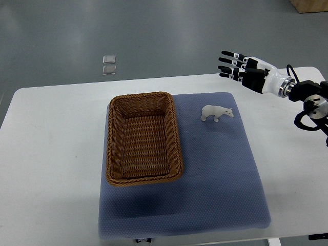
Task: Place white bear in brown basket with right hand
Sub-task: 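Move the right hand forward toward the white bear figurine, then lower the right hand over the white bear, fingers open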
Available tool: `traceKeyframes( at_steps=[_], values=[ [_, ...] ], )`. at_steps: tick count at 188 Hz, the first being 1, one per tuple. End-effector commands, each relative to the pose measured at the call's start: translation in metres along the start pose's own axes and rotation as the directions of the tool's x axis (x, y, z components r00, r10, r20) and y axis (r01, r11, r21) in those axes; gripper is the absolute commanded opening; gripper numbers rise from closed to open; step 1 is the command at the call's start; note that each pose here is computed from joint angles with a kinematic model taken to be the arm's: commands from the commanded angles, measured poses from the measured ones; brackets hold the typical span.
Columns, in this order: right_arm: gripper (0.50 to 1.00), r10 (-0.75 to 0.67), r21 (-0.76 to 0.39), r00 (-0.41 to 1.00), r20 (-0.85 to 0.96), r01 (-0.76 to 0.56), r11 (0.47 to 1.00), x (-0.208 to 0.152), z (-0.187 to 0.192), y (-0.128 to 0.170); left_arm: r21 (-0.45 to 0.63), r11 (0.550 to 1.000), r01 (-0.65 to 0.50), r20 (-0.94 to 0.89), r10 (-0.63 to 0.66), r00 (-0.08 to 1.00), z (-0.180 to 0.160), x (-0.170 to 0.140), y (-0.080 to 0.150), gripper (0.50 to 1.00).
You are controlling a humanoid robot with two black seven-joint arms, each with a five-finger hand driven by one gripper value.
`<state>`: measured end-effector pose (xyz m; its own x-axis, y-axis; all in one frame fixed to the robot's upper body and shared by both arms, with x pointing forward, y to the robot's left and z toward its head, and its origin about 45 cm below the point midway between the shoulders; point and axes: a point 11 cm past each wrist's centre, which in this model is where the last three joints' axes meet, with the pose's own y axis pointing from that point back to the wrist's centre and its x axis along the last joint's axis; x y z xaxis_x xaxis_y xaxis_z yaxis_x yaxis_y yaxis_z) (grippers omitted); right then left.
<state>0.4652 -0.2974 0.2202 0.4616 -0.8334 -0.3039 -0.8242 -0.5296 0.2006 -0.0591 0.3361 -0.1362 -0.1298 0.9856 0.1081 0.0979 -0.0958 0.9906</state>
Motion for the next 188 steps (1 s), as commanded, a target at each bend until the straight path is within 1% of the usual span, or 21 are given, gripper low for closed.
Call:
traceKeyframes(
  at_steps=[1, 10, 31, 46, 52, 66, 74, 88, 108, 127, 143, 161, 188],
  values=[
    [0.928, -0.016, 0.016, 0.997, -0.071, 0.017, 1.0, 0.0, -0.015, 0.001, -0.001, 1.0, 0.0, 0.0, 0.0, 1.0, 0.001, 0.0, 0.0, 1.0],
    [0.928, -0.026, 0.016, 0.994, -0.109, 0.028, 0.999, -0.001, -0.016, 0.001, 0.0, 1.0, 0.0, 0.0, 0.0, 1.0, 0.0, 0.0, 0.0, 1.0],
    [0.928, -0.067, -0.016, 0.958, -0.279, 0.065, 0.998, -0.008, -0.021, -0.002, 0.0, 1.0, 0.0, 0.0, 0.0, 1.0, 0.0, 0.0, 0.0, 1.0],
    [0.928, -0.105, -0.069, 0.901, -0.421, 0.084, 0.994, -0.011, -0.019, -0.003, 0.0, 1.0, 0.0, 0.0, 0.0, 1.0, 0.0, 0.0, 0.0, 1.0],
    [0.928, -0.116, -0.086, 0.884, -0.452, 0.087, 0.993, -0.011, -0.017, -0.003, 0.0, 1.0, 0.0, 0.0, 0.0, 1.0, 0.0, 0.0, 0.0, 1.0],
    [0.928, -0.16, -0.134, 0.815, -0.558, 0.102, 0.986, -0.015, -0.017, -0.005, 0.0, 1.0, 0.0, 0.0, 0.0, 1.0, 0.0, 0.0, 0.0, 1.0],
    [0.928, -0.192, -0.172, 0.75, -0.633, 0.105, 0.979, -0.018, -0.022, -0.007, 0.0, 1.0, 0.0, 0.0, 0.0, 1.0, 0.0, 0.0, 0.0, 1.0],
    [0.928, -0.236, -0.224, 0.663, -0.711, 0.104, 0.969, -0.02, -0.022, -0.008, 0.0, 1.0, 0.0, 0.0, 0.0, 1.0, 0.0, 0.0, 0.0, 1.0],
    [0.928, -0.275, -0.274, 0.584, -0.764, 0.092, 0.957, -0.021, -0.02, -0.01, 0.0, 1.0, 0.0, 0.0, 0.0, 1.0, 0.0, 0.0, 0.0, 1.0],
    [0.928, -0.302, -0.304, 0.496, -0.814, 0.08, 0.949, -0.028, -0.027, -0.017, 0.0, 1.0, 0.0, 0.0, 0.0, 1.0, 0.0, 0.0, 0.0, 1.0],
    [0.928, -0.312, -0.314, 0.468, -0.827, 0.076, 0.946, -0.031, -0.027, -0.02, 0.0, 1.0, 0.0, 0.0, 0.0, 1.0, 0.0, 0.0, 0.0, 1.0],
    [0.928, -0.346, -0.34, 0.445, -0.826, 0.097, 0.935, -0.043, -0.016, -0.028, -0.001, 1.0, 0.0, 0.0, 0.0, 1.0, 0.001, 0.0, 0.0, 1.0],
    [0.928, -0.36, -0.364, 0.386, -0.849, 0.066, 0.929, -0.044, 0.0, -0.032, 0.0, 1.0, 0.0, 0.0, 0.0, 1.0, 0.0, 0.0, 0.0, 1.0]
  ],
)
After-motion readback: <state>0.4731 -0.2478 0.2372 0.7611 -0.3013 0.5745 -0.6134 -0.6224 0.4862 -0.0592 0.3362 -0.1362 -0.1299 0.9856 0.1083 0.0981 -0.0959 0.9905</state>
